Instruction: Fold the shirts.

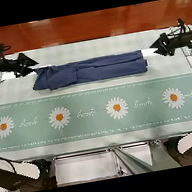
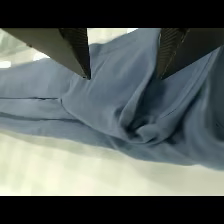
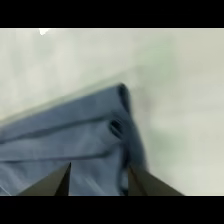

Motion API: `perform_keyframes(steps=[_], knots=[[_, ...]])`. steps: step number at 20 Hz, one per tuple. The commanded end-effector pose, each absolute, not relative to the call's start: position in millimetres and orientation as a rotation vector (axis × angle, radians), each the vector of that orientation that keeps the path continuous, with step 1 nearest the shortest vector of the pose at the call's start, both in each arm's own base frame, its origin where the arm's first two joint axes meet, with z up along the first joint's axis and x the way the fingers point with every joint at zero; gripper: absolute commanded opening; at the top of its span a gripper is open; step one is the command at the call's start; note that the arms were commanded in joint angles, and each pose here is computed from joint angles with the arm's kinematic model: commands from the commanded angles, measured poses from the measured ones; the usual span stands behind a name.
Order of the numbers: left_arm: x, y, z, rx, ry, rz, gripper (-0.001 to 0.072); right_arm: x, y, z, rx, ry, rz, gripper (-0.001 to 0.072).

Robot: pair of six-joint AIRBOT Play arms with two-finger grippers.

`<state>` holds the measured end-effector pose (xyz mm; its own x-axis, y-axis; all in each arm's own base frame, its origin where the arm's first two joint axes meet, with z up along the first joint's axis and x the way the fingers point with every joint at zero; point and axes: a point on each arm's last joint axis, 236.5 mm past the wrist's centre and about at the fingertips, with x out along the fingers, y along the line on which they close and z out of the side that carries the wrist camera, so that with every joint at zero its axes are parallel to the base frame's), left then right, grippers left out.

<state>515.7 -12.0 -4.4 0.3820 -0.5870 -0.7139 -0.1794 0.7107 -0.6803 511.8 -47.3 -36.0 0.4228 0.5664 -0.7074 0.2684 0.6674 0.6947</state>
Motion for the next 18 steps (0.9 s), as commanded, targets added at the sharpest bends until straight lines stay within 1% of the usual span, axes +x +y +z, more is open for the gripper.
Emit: perform_keyframes(steps=[1, 4, 6, 8, 10, 17, 18], knots=[[497.0, 11.2, 33.2, -0.659, 1.07, -0.233, 0.0509, 470.4, -65.2, -55.4, 0.877, 1.3, 0.176, 0.0414], [475.5, 0.8, 71.6, -0.582, 0.878, -0.177, 0.0509, 471.1, -56.9, -74.4, 0.918, 1.293, 0.148, 0.0419], [453.5, -9.5, 85.4, -0.565, 0.818, -0.165, 0.0509, 475.0, -48.6, -85.5, 0.93, 1.299, 0.149, 0.0421], [433.9, -20.3, 90.3, -0.556, 0.809, -0.178, 0.0509, 485.8, -35.9, -89.3, 0.986, 1.277, 0.169, 0.0421], [423.3, -27.9, 91.7, -0.55, 0.808, -0.19, 0.0509, 496.3, -23.6, -92.2, 1.03, 1.255, 0.183, 0.0421], [420.1, -55.2, 90.9, -0.533, 0.829, -0.248, 0.0509, 518.6, 29.6, -99.0, 1.077, 1.235, 0.227, 0.0417], [419.8, -59.2, 89.7, -0.53, 0.835, -0.257, 0.0509, 522.2, 37.5, -99.0, 1.073, 1.228, 0.231, 0.0401]])
